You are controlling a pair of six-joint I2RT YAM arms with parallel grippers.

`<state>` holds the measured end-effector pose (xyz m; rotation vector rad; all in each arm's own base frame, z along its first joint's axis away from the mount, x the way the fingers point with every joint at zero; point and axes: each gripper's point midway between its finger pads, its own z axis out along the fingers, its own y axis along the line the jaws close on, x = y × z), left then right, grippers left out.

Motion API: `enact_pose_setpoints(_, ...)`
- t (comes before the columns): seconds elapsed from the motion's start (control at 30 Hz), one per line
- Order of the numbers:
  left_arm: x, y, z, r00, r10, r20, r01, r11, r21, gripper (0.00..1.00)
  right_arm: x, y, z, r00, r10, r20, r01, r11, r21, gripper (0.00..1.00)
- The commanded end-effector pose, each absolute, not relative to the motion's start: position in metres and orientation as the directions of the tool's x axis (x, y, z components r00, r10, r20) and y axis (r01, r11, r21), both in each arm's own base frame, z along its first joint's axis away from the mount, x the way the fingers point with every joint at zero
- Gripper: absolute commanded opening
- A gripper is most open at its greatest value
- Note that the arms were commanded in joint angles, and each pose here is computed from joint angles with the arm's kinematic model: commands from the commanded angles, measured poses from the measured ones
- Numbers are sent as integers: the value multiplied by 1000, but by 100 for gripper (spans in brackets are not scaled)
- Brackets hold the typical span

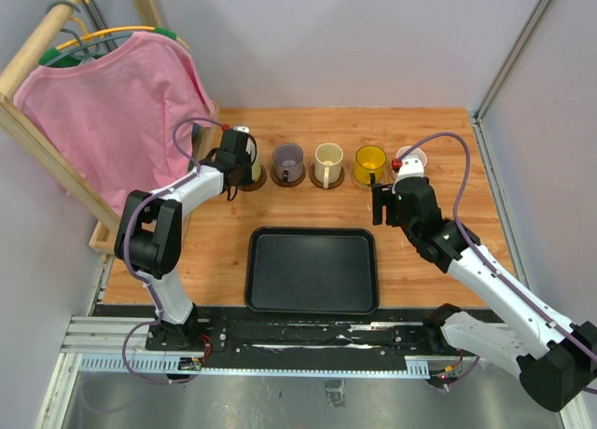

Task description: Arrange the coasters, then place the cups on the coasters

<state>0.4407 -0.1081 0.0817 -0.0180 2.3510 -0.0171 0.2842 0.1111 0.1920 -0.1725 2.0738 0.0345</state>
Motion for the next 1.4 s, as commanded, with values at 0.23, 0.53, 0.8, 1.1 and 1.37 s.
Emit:
enact_pose_setpoints(0.23, 463, -110, 108, -642, -29, -767, -11, 1000, -29, 1, 285, 112, 189, -483, -73, -872, -125, 992, -13, 77)
enact_pose_setpoints(0.53, 464, -107, 104, -653, -24, -757, -26, 1000, -10, 2, 284, 113, 186, -490, -71, -869, -127, 992, -10, 77)
enact_pose_setpoints(0.8, 462, -104, 97, -659, -28, -751, -40, 999, -2, 3, 283, 113, 182, -497, -74, -865, -129, 992, -10, 77)
enact_pose_setpoints(1.1, 459, -103, 91, -670, -28, -742, -42, 999, 1, 20, 282, 113, 180, -499, -69, -864, -129, 992, -4, 77)
enact_pose_setpoints(1.37, 455, -102, 89, -677, -26, -736, -41, 999, 2, 22, 283, 116, 178, -506, -64, -860, -134, 991, 5, 77)
